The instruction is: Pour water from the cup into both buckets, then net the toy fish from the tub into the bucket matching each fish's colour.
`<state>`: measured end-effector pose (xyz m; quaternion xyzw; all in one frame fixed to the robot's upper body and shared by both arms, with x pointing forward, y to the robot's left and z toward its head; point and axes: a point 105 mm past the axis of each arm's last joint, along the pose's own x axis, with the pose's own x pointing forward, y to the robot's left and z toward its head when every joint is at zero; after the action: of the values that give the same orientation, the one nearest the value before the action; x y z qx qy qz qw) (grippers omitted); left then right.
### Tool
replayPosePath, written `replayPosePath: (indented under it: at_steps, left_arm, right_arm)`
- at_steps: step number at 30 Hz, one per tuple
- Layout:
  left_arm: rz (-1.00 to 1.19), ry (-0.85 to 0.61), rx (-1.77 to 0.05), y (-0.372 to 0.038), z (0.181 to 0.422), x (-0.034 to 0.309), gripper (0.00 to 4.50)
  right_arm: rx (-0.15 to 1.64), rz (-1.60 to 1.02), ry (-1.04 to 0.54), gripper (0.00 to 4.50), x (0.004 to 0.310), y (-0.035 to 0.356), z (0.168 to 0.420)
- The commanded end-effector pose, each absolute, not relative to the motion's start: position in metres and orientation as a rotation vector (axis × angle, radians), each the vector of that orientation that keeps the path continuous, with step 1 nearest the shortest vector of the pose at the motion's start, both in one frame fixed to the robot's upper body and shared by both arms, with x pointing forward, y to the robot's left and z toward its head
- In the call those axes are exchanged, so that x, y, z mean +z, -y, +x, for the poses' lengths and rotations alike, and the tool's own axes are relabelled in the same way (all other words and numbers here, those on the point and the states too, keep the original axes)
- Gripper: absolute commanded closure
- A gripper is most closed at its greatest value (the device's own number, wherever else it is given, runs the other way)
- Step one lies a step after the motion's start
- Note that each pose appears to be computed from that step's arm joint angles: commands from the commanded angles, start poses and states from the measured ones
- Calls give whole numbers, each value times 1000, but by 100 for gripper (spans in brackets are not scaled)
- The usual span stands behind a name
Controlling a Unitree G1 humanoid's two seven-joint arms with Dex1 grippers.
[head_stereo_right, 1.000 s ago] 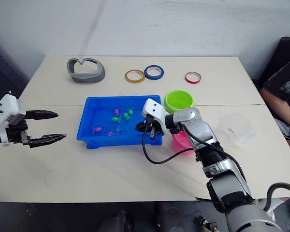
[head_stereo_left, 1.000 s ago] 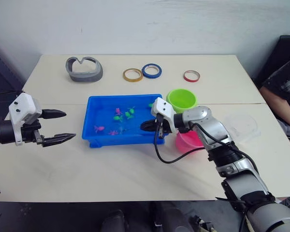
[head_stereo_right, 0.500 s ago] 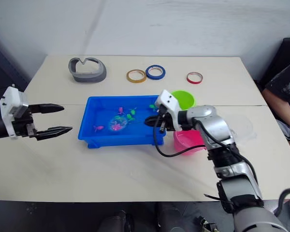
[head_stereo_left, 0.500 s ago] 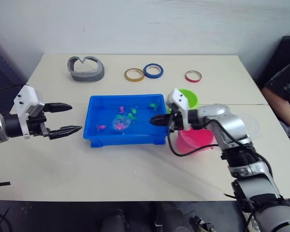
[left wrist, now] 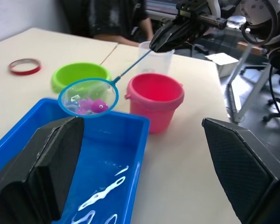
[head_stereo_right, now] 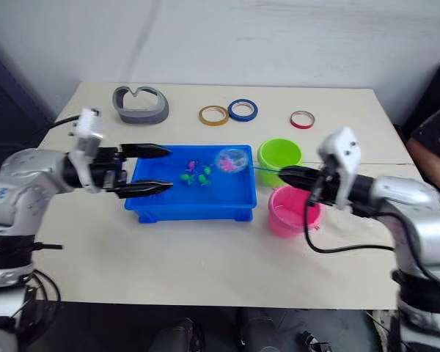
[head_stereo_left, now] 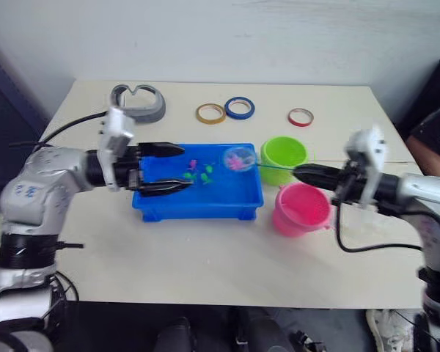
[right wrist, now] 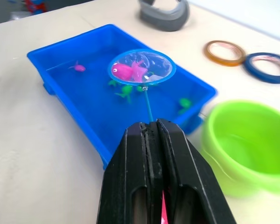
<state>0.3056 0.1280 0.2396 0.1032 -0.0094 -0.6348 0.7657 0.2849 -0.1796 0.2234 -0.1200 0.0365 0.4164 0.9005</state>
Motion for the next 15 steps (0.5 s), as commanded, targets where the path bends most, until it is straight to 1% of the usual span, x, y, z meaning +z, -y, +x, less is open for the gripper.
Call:
replayPosePath:
  at_steps: [1, 4, 10, 13, 15]
  left_arm:
    - [277, 57, -1463, -111, 306, 246, 7]
    - [288, 69, -1511, -102, 309, 247, 7]
    - [305, 69, -1561, -93, 319, 243, 7]
    - [304, 81, -1596, -85, 321, 243, 7]
    - [304, 93, -1617, -79, 322, 244, 7]
  right_arm:
    - [791, -309, -27, 450, 238, 198, 256]
    - [712, -341, -61, 450, 232, 217, 235]
    - [574, -405, -88, 450, 223, 242, 211]
    - [517, -543, -102, 450, 214, 254, 199]
    - [484, -700, -103, 450, 206, 261, 191]
